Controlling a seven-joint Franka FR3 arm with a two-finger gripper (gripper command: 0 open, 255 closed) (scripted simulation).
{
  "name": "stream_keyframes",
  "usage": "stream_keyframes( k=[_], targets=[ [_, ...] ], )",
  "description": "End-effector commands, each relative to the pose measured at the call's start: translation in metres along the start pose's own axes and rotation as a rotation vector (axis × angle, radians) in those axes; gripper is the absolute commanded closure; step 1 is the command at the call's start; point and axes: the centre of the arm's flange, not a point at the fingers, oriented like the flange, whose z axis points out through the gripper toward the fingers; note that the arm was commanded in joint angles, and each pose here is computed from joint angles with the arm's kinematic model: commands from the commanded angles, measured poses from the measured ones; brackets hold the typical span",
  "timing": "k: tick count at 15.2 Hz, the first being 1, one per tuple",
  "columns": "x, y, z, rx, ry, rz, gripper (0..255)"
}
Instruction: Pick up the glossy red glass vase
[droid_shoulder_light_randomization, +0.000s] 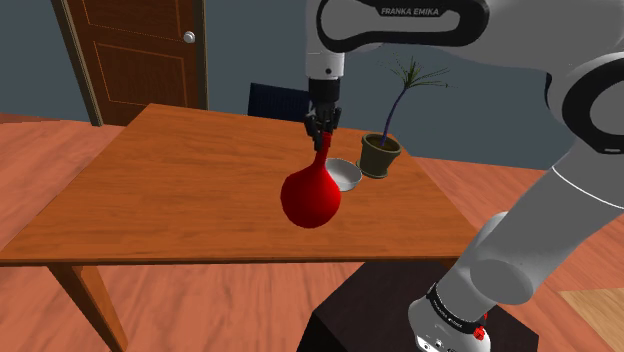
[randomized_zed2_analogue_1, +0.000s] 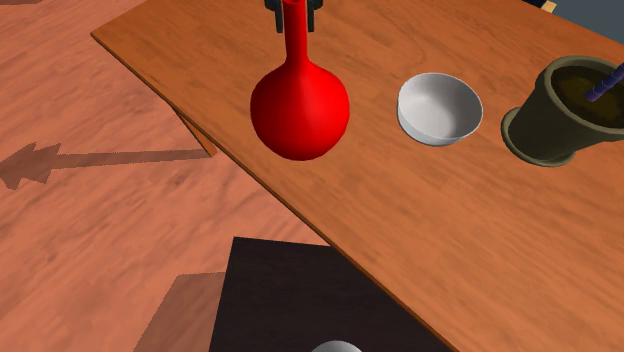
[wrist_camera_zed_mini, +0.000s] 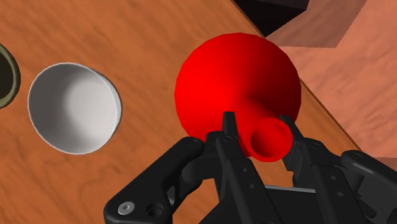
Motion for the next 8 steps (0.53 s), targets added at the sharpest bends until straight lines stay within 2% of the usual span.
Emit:
stream_keyframes(
  k=[1, 6, 8],
  targets=[
    [-0.003, -0.001, -0.01, 0.0, 0.001, 0.0, 255],
    [-0.009, -0.001, -0.036, 0.0, 0.001, 0.0, 255],
    [-0.01, -0.001, -0.037, 0.0, 0.001, 0.0, 255]
  ],
)
